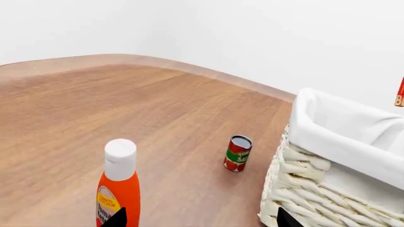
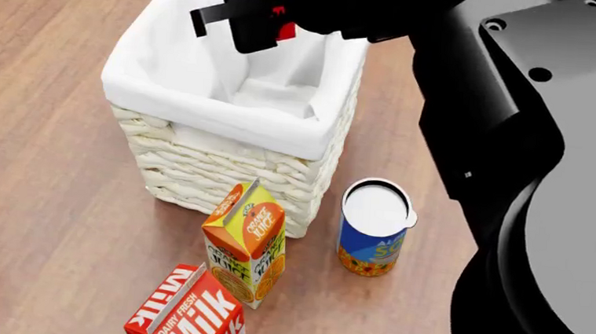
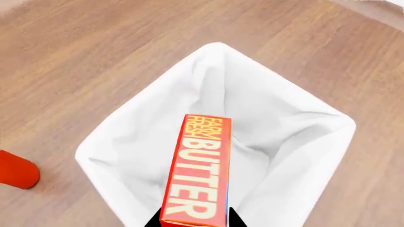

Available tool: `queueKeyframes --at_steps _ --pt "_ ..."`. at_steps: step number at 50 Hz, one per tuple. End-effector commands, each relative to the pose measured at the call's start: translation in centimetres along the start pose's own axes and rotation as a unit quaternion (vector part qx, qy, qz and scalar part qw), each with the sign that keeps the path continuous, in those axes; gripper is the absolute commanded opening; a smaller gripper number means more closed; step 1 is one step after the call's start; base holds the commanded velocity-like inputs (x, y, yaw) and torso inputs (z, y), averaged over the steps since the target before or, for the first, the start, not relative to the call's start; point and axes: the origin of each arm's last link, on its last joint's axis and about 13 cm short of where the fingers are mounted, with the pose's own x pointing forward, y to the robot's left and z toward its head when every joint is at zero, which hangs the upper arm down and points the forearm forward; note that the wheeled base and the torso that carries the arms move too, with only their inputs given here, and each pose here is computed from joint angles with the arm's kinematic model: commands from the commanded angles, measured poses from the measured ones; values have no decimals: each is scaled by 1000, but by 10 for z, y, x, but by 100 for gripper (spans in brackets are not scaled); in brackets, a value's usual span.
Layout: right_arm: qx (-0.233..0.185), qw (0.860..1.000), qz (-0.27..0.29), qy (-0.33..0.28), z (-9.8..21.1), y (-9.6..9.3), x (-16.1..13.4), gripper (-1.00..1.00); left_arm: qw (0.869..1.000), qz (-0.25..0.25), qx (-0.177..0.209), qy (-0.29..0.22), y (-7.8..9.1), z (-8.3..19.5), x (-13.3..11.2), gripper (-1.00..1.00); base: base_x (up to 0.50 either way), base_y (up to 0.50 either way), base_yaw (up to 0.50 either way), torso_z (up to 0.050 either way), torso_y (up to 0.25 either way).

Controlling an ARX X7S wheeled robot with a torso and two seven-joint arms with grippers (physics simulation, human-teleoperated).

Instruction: Pick up the butter and put it in the basket.

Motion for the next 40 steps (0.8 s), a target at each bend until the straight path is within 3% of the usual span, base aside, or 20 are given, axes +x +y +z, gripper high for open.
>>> queueKeyframes --at_steps 1,25,40 --pt "-5 1000 14 6 0 1 0 -100 1000 0 -1 1 -1 1 -1 100 0 0 0 0 0" --pt "0 999 24 21 -11 0 9 -100 1000 -1 0 2 -1 1 -4 100 0 0 0 0 1" --pt "1 1000 14 0 -8 -2 8 -100 1000 -1 -1 1 -1 2 -4 100 0 0 0 1 1"
